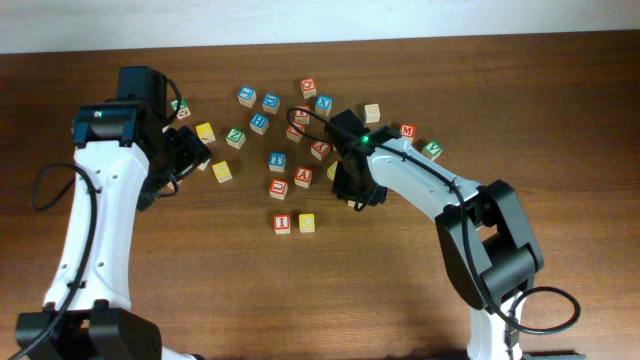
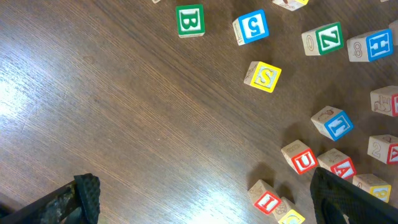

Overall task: Spell out ICRA
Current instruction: 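Move the right gripper to the green R block and grasp it, then carry the green R block toward the front, right of the C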

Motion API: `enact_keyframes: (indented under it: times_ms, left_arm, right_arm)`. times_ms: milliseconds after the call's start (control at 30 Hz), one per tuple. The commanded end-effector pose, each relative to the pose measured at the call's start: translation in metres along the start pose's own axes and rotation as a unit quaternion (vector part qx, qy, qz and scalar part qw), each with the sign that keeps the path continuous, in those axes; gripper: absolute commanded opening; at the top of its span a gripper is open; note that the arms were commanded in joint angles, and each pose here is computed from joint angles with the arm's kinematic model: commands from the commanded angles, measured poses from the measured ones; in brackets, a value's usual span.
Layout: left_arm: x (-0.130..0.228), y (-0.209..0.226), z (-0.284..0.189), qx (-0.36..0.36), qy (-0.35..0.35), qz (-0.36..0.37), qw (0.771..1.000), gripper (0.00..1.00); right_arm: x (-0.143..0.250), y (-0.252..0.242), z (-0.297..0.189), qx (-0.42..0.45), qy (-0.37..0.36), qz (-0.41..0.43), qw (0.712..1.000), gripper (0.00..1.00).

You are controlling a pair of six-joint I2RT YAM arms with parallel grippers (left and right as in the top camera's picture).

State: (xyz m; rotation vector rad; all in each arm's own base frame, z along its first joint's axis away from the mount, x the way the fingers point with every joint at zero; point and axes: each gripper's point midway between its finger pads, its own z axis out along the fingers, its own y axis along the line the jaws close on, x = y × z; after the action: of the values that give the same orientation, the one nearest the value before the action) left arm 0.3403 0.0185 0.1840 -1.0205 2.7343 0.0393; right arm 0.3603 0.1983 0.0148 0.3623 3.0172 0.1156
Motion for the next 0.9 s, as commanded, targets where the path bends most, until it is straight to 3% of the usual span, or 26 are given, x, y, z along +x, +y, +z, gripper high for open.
enact_keyframes:
  times_ms: [0,100,167,233,533,700,867]
  left_arm:
    - [0.001,0.002,0.004,-0.008,0.003,-0.006,1.000,0.99]
    - [0.001,0.002,0.004,-0.008,0.003,-0.006,1.000,0.99]
    - [0.001,0.002,0.004,-0.008,0.003,-0.006,1.000,0.99]
    - [0.001,0.002,0.004,-0.008,0.003,-0.006,1.000,0.99]
    - [0.001,0.002,0.004,-0.008,0.003,-0.006,1.000,0.99]
    - [0.001,0.002,0.004,-0.008,0.003,-0.006,1.000,0.99]
    - [0.001,0.002,0.004,-0.008,0.003,-0.006,1.000,0.99]
  right_arm:
    - [0.000,-0.001,0.003,0.007,0.000,0.001,1.000,0.39]
    - [0.000,-0.001,0.003,0.007,0.000,0.001,1.000,0.38]
    - [0.000,-0.001,0.003,0.007,0.000,0.001,1.000,0.27]
    - [0.001,0.000,0.003,0.005,0.002,0.001,1.000,0.23]
    - [0.008,0.009,-0.014,-0.027,0.019,-0.006,0.999,0.29]
    - [0.025,0.015,-0.062,-0.075,0.029,-0.090,0.993,0.27]
    - [0.046,0.032,-0.053,-0.043,0.014,-0.160,0.986,0.27]
